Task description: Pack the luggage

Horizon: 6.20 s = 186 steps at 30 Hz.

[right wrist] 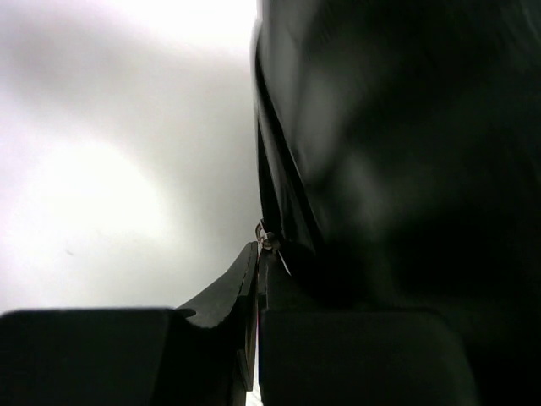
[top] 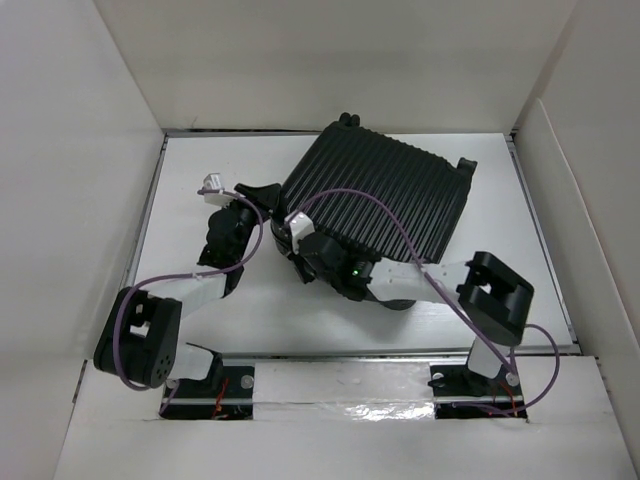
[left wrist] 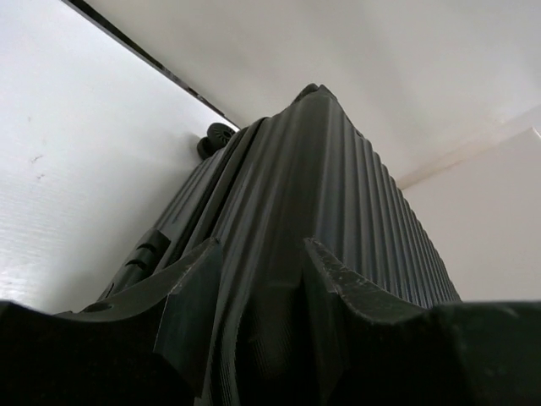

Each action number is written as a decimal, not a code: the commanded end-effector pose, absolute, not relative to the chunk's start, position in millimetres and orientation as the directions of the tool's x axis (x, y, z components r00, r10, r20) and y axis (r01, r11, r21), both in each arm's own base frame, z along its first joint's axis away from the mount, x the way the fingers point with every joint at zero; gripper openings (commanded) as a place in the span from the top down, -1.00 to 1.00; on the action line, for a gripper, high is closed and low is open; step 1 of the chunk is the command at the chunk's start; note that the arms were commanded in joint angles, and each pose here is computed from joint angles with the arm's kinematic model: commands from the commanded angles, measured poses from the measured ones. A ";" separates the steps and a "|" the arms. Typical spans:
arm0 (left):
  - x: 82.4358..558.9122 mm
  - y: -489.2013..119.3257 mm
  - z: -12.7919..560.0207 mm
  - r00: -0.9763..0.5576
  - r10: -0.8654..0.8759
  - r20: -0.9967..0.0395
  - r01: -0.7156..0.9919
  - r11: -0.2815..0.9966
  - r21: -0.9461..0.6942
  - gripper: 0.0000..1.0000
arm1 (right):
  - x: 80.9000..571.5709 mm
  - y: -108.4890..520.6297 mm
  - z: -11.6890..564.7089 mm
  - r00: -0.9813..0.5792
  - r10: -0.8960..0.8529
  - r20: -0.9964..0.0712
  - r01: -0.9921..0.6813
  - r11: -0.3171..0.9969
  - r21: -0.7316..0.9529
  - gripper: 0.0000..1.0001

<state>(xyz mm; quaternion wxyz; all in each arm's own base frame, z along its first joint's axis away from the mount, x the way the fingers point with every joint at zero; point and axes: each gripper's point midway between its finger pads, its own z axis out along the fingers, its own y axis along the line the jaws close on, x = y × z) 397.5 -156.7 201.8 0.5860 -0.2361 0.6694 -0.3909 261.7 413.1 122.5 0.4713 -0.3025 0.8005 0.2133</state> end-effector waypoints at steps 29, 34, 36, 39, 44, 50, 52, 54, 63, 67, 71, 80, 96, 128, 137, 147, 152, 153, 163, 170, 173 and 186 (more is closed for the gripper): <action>352.5 -148.6 151.0 -0.405 -0.638 -0.655 0.117 0.674 -0.729 -0.28 | 299.6 151.7 272.2 -0.201 0.180 -0.963 -0.244 0.943 0.228 0.94; 360.3 -151.8 156.9 -0.414 -0.596 -0.688 0.142 0.704 -0.696 -0.59 | 328.4 58.5 255.2 -0.171 0.287 -0.943 -0.009 0.956 0.292 -1.00; 360.6 -159.8 158.0 -0.441 -0.568 -0.695 0.181 0.702 -0.689 -0.65 | 341.7 41.7 255.8 -0.166 0.334 -0.928 -0.023 0.939 0.342 -1.00; 358.2 -167.2 155.1 -0.470 -0.549 -0.691 0.212 0.690 -0.692 -0.67 | 362.6 48.2 249.7 -0.205 0.390 -0.898 -0.155 0.893 0.423 -1.00; 341.9 -182.2 148.0 -0.505 -0.528 -0.683 0.251 0.667 -0.701 -0.58 | 398.1 93.4 218.3 -0.407 0.375 -0.833 -0.340 0.784 0.519 -1.00; 298.9 -220.2 131.0 -0.557 -0.433 -0.709 0.315 0.679 -0.663 -0.51 | 433.8 163.3 242.7 -0.457 0.316 -0.831 -0.553 0.631 0.544 -0.89; 281.6 -233.9 131.0 -0.565 -0.412 -0.715 0.344 0.670 -0.658 -0.49 | 441.9 194.3 230.5 -0.526 0.262 -0.809 -0.574 0.592 0.566 -0.87; 266.4 -238.4 125.8 -0.576 -0.406 -0.709 0.346 0.665 -0.662 -0.48 | 461.6 217.4 241.8 -0.526 0.221 -0.821 -0.603 0.583 0.544 -0.87; 212.8 -279.3 132.4 -0.616 -0.370 -0.696 0.423 0.591 -0.687 -0.47 | 515.5 326.9 273.9 -0.561 0.083 -0.824 -0.695 0.494 0.523 -1.00; 213.8 -291.4 137.3 -0.623 -0.364 -0.692 0.443 0.565 -0.696 -0.47 | 527.8 360.4 310.4 -0.508 0.097 -0.856 -0.762 0.412 0.499 -1.00; 215.6 -307.6 146.1 -0.628 -0.360 -0.690 0.472 0.529 -0.705 -0.47 | 517.7 364.9 360.2 -0.438 0.197 -0.877 -0.818 0.319 0.479 -1.00; 232.4 -326.7 158.7 -0.609 -0.379 -0.697 0.477 0.528 -0.703 -0.47 | 453.3 320.6 458.1 -0.080 0.180 -0.980 -0.881 0.447 0.154 -1.00; 217.8 -304.4 155.6 -0.588 -0.314 -0.745 0.504 0.578 -0.642 0.13 | 238.8 160.0 271.4 0.042 0.303 -0.952 -0.598 0.771 0.219 1.00; 198.9 -299.3 124.9 -0.611 -0.198 -0.766 0.558 0.580 -0.594 0.70 | 276.2 151.9 157.1 -0.186 0.158 -0.970 -0.561 0.794 0.237 0.28; 199.9 -301.2 123.8 -0.613 -0.192 -0.767 0.559 0.580 -0.592 0.70 | 286.7 160.8 157.1 -0.184 0.114 -0.976 -0.600 0.774 0.203 0.26; 205.0 -309.5 129.5 -0.610 -0.196 -0.768 0.566 0.570 -0.596 0.70 | 294.4 182.1 153.5 -0.189 0.084 -0.978 -0.692 0.695 0.193 0.33; 210.3 -315.1 134.5 -0.600 -0.195 -0.776 0.575 0.569 -0.588 0.70 | 293.0 185.8 151.8 -0.193 0.103 -0.976 -0.704 0.678 0.210 0.71; 213.1 -317.8 139.3 -0.592 -0.199 -0.781 0.580 0.567 -0.585 0.70 | 290.8 185.2 152.4 -0.193 0.115 -0.974 -0.702 0.678 0.219 0.82; 247.2 -352.6 157.9 -0.567 -0.226 -0.792 0.583 0.568 -0.580 0.72 | 247.7 204.4 134.7 -0.291 0.082 -0.953 -0.695 0.667 0.270 1.00; 267.6 -382.3 176.8 -0.562 -0.283 -0.777 0.579 0.537 -0.614 0.72 | 184.2 234.7 126.8 -0.410 0.039 -0.911 -0.716 0.605 0.348 1.00; 271.7 -403.6 182.4 -0.572 -0.275 -0.773 0.589 0.519 -0.620 0.72 | 161.0 254.6 140.6 -0.429 0.076 -0.900 -0.733 0.554 0.396 1.00; 266.7 -334.4 187.8 -0.608 -0.351 -0.712 0.455 0.581 -0.675 -0.49 | 203.3 296.2 160.2 -0.346 0.176 -0.922 -0.670 0.642 0.374 1.00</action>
